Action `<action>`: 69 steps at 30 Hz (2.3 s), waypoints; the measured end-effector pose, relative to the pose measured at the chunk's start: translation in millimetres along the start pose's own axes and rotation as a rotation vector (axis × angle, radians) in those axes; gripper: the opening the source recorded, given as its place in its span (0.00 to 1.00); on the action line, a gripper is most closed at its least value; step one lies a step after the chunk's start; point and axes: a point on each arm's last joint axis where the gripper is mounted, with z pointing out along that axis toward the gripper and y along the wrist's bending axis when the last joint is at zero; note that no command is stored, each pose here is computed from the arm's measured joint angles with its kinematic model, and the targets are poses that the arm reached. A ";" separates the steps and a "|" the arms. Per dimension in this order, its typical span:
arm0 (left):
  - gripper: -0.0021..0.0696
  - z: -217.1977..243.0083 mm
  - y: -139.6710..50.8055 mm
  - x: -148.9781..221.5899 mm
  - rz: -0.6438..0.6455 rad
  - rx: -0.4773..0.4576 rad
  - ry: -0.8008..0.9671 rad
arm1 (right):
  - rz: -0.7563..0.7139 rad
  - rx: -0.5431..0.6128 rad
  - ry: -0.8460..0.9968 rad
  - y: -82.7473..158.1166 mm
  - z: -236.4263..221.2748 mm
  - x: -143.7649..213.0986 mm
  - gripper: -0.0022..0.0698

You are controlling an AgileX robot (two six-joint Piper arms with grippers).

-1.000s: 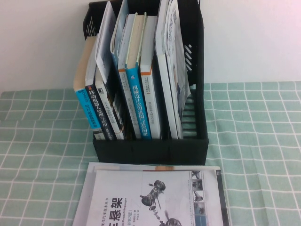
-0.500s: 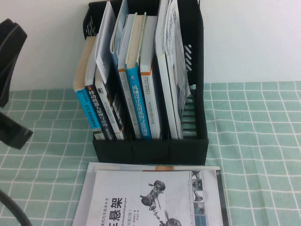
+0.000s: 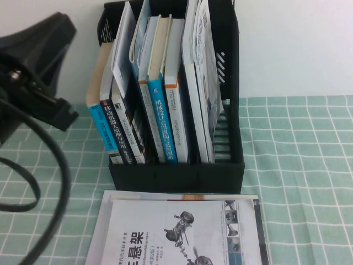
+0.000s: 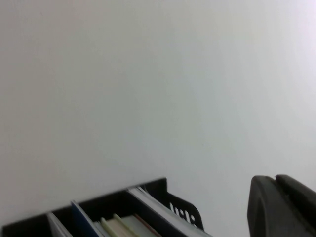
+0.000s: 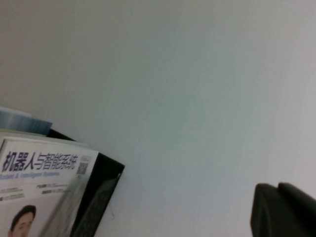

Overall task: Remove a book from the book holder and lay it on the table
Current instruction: Hold the bookshelf

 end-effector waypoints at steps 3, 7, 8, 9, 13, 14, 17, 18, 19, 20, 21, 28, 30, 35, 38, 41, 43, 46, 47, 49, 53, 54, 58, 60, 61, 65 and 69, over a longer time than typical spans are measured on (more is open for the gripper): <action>0.03 13.6 -13.7 14.2 -0.024 0.044 0.084 | 0.066 -0.046 0.037 4.2 5.1 6.9 0.03; 0.03 31.4 -27.5 31.6 -0.069 0.043 0.170 | 0.092 -0.110 0.083 10.3 10.4 15.3 0.03; 0.03 35.8 -30.7 36.3 -0.081 0.042 0.177 | 0.103 -0.122 0.095 11.5 11.8 17.5 0.03; 0.03 40.1 -33.6 41.4 -0.095 0.037 0.182 | 0.113 -0.133 0.107 12.6 13.0 19.7 0.03; 0.03 54.3 -42.3 62.5 -0.133 0.011 0.185 | 0.166 -0.159 0.148 15.8 17.9 27.6 0.03; 0.03 57.8 -43.9 69.3 -0.139 -0.001 0.190 | 0.171 -0.166 0.157 16.5 18.8 29.4 0.03; 0.03 66.1 -46.3 89.3 -0.147 -0.037 0.218 | 0.177 -0.196 0.191 19.8 22.2 36.2 0.03; 0.03 68.4 -46.9 95.1 -0.133 -0.045 0.226 | 0.177 -0.207 0.204 21.1 23.4 38.8 0.03; 0.03 69.8 -46.9 99.9 -0.128 -0.053 0.237 | 0.178 -0.220 0.216 22.2 25.0 40.9 0.03; 0.03 71.8 -46.0 105.9 -0.124 -0.065 0.250 | 0.185 -0.233 0.230 23.3 26.7 43.3 0.03; 0.03 73.1 -47.2 111.8 -0.118 -0.065 0.266 | 0.186 -0.246 0.239 23.6 29.3 44.4 0.03; 0.03 77.5 -46.3 124.8 -0.116 -0.070 0.275 | 0.224 -0.303 0.264 24.3 50.6 49.0 0.03; 0.03 78.3 -46.4 122.6 -0.115 -0.067 0.251 | 0.237 -0.329 0.266 26.9 58.1 49.7 0.03; 0.03 82.6 -46.8 116.6 -0.116 -0.063 0.210 | 0.267 -0.433 0.267 43.7 78.0 50.1 0.03; 0.03 89.5 -48.2 113.4 -0.105 -0.049 0.206 | 0.272 -0.483 0.289 55.0 92.5 50.6 0.03; 0.03 94.9 -48.4 114.8 -0.106 -0.049 0.223 | 0.260 -0.523 0.305 65.9 108.9 50.4 0.03; 0.03 96.5 -47.2 117.3 -0.121 -0.065 0.236 | 0.255 -0.545 0.301 71.8 118.8 49.2 0.03; 0.03 97.0 -43.3 121.8 -0.152 -0.113 0.254 | 0.257 -0.574 0.294 80.9 133.9 48.5 0.03; 0.03 96.8 -41.8 122.8 -0.160 -0.132 0.259 | 0.264 -0.584 0.295 84.8 138.8 49.1 0.03; 0.03 96.4 -39.7 123.3 -0.171 -0.158 0.263 | 0.279 -0.599 0.297 93.1 148.3 50.2 0.03; 0.03 96.2 -36.9 123.2 -0.183 -0.190 0.262 | 0.287 -0.642 0.302 114.2 166.8 57.9 0.03; 0.03 96.2 -36.8 123.3 -0.180 -0.191 0.262 | 0.291 -0.651 0.297 117.9 170.3 58.6 0.03; 0.03 96.8 -41.5 123.0 -0.174 -0.149 0.262 | 0.306 -0.665 0.271 126.1 184.0 59.9 0.03; 0.03 97.6 -48.7 122.4 -0.162 -0.095 0.263 | 0.313 -0.658 0.270 126.0 186.8 59.9 0.03; 0.03 97.7 -51.5 122.5 -0.160 -0.080 0.264 | 0.314 -0.655 0.268 125.6 187.4 59.5 0.03; 0.03 101.4 -56.0 121.0 -0.177 -0.064 0.257 | 0.307 -0.650 0.260 125.0 188.2 58.8 0.03; 0.03 110.8 -54.3 125.3 -0.213 -0.091 0.256 | 0.273 -0.652 0.252 124.8 188.3 59.2 0.03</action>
